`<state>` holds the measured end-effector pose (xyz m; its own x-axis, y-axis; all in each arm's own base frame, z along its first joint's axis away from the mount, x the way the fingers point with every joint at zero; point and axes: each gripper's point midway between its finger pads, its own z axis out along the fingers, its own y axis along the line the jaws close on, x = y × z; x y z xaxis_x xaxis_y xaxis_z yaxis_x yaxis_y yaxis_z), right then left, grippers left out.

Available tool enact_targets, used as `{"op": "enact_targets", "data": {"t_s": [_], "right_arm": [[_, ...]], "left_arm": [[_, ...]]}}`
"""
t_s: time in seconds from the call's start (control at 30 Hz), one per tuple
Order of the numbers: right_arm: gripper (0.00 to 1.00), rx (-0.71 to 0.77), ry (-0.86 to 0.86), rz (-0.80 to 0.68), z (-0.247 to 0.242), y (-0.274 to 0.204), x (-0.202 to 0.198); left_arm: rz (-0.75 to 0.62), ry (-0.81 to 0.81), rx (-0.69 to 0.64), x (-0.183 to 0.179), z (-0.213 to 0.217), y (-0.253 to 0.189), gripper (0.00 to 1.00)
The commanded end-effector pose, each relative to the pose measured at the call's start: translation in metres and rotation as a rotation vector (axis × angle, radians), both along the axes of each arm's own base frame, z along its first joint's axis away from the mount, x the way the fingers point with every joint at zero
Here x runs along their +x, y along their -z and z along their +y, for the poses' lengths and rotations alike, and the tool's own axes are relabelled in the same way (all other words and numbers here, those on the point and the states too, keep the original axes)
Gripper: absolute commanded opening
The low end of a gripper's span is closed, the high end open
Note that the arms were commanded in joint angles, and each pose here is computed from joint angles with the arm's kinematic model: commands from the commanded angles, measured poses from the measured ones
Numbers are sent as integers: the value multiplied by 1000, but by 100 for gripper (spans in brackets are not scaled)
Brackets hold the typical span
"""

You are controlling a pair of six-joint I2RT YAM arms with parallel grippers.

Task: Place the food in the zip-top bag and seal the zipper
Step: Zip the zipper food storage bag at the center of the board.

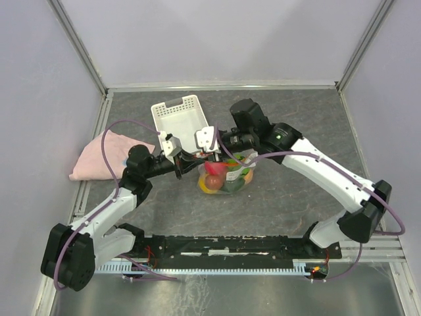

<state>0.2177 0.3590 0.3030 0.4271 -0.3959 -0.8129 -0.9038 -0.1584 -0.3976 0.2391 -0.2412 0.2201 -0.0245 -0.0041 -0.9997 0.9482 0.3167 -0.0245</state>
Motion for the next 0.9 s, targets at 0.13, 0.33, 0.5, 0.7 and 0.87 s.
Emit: {"op": "enact_targets", "data": {"t_s": [0.13,0.33,0.5,0.7,0.87], "right_arm": [[47,0,-74,-55,28,0,15],[43,-52,-82,-40,28,13,18],[34,-76,-67,-38,26,19,21],[15,-100,-52,-35,21,22,21],[2,-131,10,-62,9,19,26]], "left_arm": [[-118,2,5,0,0,-14,3],[-120,0,9,0,0,-13,3],[-123,3,11,-1,0,-13,3],[-133,-6,14,0,2,-13,3],[-141,-40,23,4,5,-12,3]]}}
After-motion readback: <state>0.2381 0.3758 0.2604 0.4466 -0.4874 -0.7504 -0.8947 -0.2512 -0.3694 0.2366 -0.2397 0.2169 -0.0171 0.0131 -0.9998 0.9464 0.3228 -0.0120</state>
